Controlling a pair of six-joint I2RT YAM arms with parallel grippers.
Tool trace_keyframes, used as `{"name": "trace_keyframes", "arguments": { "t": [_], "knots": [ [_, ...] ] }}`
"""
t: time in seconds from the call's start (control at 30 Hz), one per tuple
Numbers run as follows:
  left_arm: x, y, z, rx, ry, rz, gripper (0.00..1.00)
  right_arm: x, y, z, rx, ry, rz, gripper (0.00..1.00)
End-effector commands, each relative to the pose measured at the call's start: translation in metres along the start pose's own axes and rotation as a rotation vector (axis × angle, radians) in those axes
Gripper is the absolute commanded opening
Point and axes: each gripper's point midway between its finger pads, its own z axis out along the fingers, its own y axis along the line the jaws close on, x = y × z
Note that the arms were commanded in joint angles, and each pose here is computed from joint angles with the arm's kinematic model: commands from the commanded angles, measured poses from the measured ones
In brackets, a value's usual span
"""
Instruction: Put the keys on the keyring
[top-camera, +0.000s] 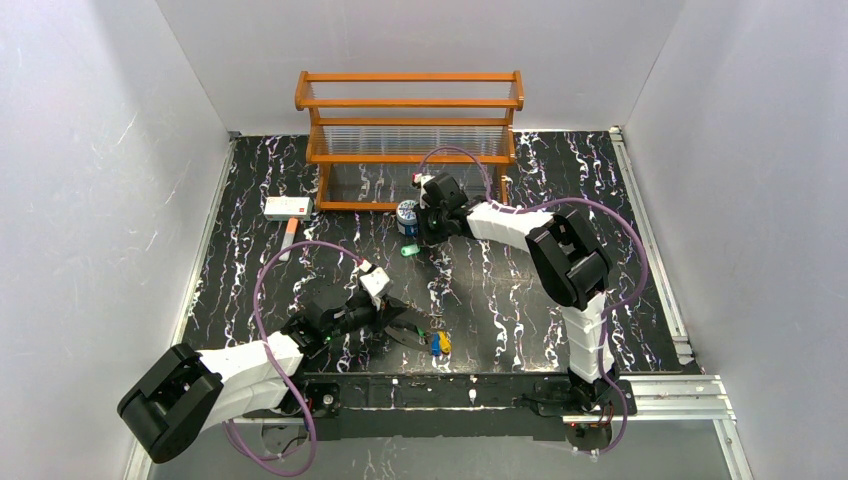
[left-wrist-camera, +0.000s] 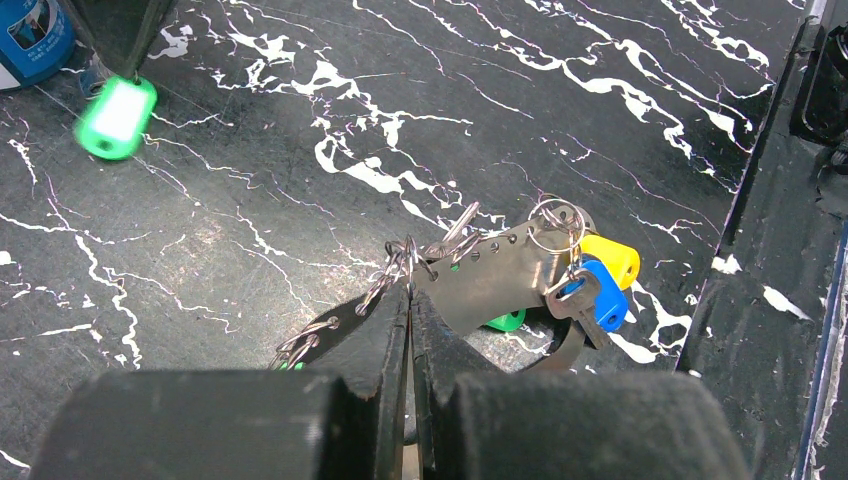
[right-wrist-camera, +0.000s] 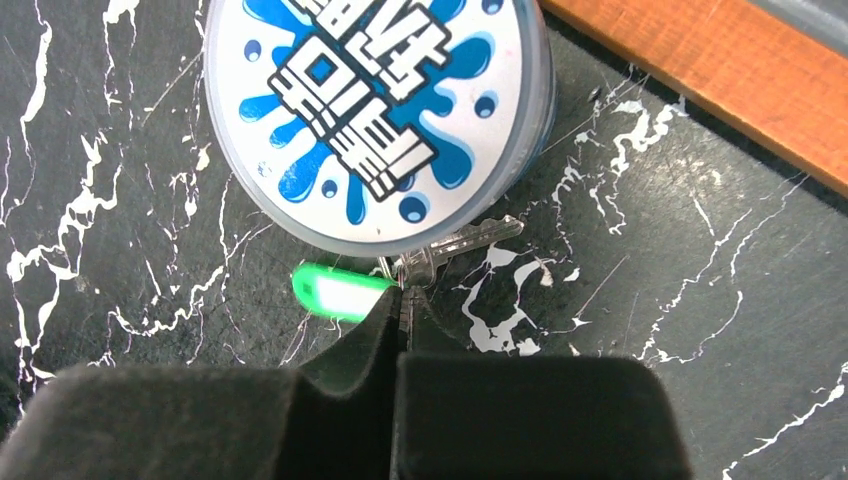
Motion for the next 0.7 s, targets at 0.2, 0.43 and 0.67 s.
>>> {"name": "trace_keyframes", "arguments": {
  "t": [0.2,0.43,0.67],
  "knots": [
    [-0.012,0.003,-0.001,-0.024,-0.034,0.008,0.00,-0.041,0.026,-0.041,-0.075,-0.119,-0.090,0.01],
    [-0.020,0.007,-0.002,-0.053,-0.040,0.005,0.00,-0.040,0.025,-0.086,-0.111,-0.197,-0.123,0.01],
    [-0.027,0.010,-0.001,-0.068,-0.042,0.007,0.00,-0.023,0.007,-0.115,-0.044,-0.241,-0.242,0.01]
  ]
}}
